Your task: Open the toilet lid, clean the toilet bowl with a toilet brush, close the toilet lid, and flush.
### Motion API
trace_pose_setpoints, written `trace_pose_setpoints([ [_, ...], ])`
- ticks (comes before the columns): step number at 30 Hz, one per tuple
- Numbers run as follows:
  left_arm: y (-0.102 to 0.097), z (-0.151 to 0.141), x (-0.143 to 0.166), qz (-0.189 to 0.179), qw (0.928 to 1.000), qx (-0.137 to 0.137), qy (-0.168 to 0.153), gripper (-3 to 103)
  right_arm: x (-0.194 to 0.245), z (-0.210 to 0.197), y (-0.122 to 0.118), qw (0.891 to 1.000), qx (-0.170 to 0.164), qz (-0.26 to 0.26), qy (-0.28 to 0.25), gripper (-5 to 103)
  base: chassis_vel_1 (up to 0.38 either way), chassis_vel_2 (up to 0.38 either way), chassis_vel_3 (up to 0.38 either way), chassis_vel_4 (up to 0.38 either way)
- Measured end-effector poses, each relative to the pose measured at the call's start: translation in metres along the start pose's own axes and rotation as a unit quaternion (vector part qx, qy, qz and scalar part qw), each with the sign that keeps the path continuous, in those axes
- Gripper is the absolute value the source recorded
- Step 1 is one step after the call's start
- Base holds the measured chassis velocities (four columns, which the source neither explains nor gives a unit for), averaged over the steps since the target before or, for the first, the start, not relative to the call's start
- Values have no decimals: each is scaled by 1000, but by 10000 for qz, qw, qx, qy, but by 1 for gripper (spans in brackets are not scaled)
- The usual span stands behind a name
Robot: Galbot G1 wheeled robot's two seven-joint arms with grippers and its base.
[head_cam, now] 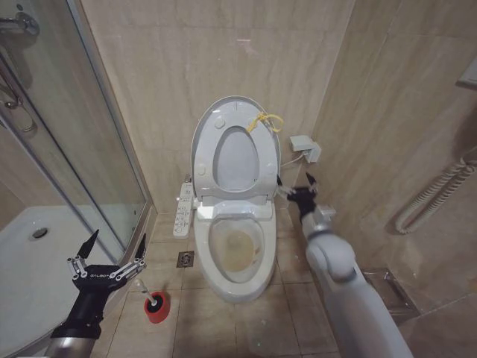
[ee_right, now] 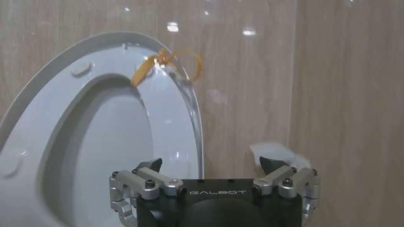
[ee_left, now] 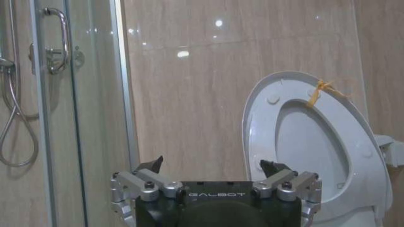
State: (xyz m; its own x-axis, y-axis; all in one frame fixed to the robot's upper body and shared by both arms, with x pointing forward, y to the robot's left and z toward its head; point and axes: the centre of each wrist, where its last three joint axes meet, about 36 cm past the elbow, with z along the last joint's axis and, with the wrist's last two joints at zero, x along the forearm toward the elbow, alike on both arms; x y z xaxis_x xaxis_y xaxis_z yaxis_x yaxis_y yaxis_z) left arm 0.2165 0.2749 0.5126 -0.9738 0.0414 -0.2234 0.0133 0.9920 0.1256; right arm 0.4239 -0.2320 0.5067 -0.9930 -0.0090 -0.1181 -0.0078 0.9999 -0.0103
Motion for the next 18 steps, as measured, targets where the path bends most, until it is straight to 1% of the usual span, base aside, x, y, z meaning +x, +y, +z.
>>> trace_pose_setpoints([
  [1,0,0,0,0,10000,0,1,100,14,2,0,9999,-92,2,113,100,0,0,0,0],
  [2,0,0,0,0,10000,0,1,100,14,2,0,9999,-92,2,113,100,0,0,0,0],
  [4,0,0,0,0,10000,0,0,100,37,6,1,9994,-176,1,290,100,0,0,0,0],
  [6,0,0,0,1,10000,0,1,100,43,7,2,9992,-208,10,337,100,0,0,0,0],
  [8,0,0,0,0,10000,0,0,100,64,8,5,9983,-344,70,472,100,0,0,0,0],
  [10,0,0,0,0,10000,0,1,100,70,9,5,9979,-378,96,512,100,0,0,0,0],
  [11,0,0,0,0,10000,0,1,100,84,10,4,9974,-426,132,565,100,0,0,0,0],
  [14,0,0,0,0,10000,0,1,100,94,9,1,9974,-423,160,564,100,0,0,0,0],
  [17,0,0,0,1,10000,0,1,100,117,0,-9,9984,-388,128,400,100,0,0,0,0],
  [18,0,0,0,1,10000,0,1,100,117,0,-9,9984,-388,128,400,100,0,0,0,0],
])
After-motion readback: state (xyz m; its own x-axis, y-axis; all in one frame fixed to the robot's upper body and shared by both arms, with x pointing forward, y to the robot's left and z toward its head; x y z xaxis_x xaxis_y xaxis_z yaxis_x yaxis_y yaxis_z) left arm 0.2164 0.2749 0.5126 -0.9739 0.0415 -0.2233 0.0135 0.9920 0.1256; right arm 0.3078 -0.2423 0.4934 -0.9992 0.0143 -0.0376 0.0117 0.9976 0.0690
